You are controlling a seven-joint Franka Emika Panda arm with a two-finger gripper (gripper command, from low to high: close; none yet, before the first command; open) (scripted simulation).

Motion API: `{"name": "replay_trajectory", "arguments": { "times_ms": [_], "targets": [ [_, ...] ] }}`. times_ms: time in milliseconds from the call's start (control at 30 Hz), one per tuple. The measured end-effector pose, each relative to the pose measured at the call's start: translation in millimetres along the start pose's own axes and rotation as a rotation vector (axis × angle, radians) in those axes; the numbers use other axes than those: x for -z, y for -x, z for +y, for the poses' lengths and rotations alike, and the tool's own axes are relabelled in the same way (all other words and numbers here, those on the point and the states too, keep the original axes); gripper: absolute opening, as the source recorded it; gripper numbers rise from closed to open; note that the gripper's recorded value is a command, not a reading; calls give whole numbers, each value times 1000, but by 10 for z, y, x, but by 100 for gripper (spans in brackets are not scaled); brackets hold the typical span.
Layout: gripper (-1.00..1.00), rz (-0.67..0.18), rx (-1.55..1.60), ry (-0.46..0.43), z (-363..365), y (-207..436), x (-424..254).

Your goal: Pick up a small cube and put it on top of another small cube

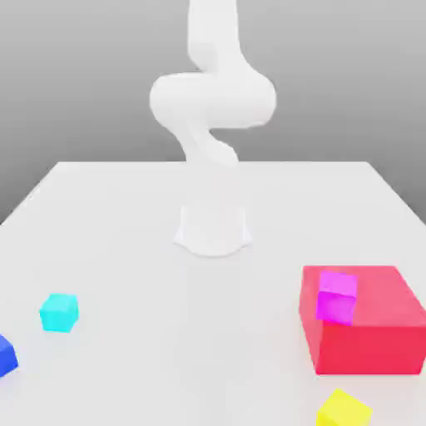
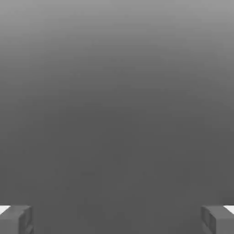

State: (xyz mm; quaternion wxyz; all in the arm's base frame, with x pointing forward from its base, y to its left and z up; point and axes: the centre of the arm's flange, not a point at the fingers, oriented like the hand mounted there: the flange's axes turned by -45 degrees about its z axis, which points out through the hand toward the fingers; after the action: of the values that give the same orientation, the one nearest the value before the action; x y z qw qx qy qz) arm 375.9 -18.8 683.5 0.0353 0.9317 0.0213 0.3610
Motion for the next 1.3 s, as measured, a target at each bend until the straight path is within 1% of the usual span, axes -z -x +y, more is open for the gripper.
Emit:
{"name": "replay_trajectory", "arguments": {
  "times_ms": [100, 233, 333, 467, 667, 833, 967, 1067, 1200, 1233, 1300],
  "targets": [
    [0, -82, 100, 45, 250, 25, -507],
    [0, -195, 223, 75, 625, 158, -1136],
    [0, -280, 310, 76, 934, 335, -1581],
    [0, -389, 418, 49, 1362, 670, -2132],
    [0, -533, 555, -40, 2033, 1395, -2832],
    [0, -615, 664, -161, 2462, 2125, -3311],
    [0, -649, 747, -280, 2697, 2763, -3637],
    [0, -655, 797, -369, 2836, 3270, -3837],
    [0, -653, 809, -394, 2840, 3708, -4218],
    [-100, -654, 810, -395, 2827, 3796, -4304],
    [-100, -654, 810, -396, 2827, 3796, -4304]
  ]
}}
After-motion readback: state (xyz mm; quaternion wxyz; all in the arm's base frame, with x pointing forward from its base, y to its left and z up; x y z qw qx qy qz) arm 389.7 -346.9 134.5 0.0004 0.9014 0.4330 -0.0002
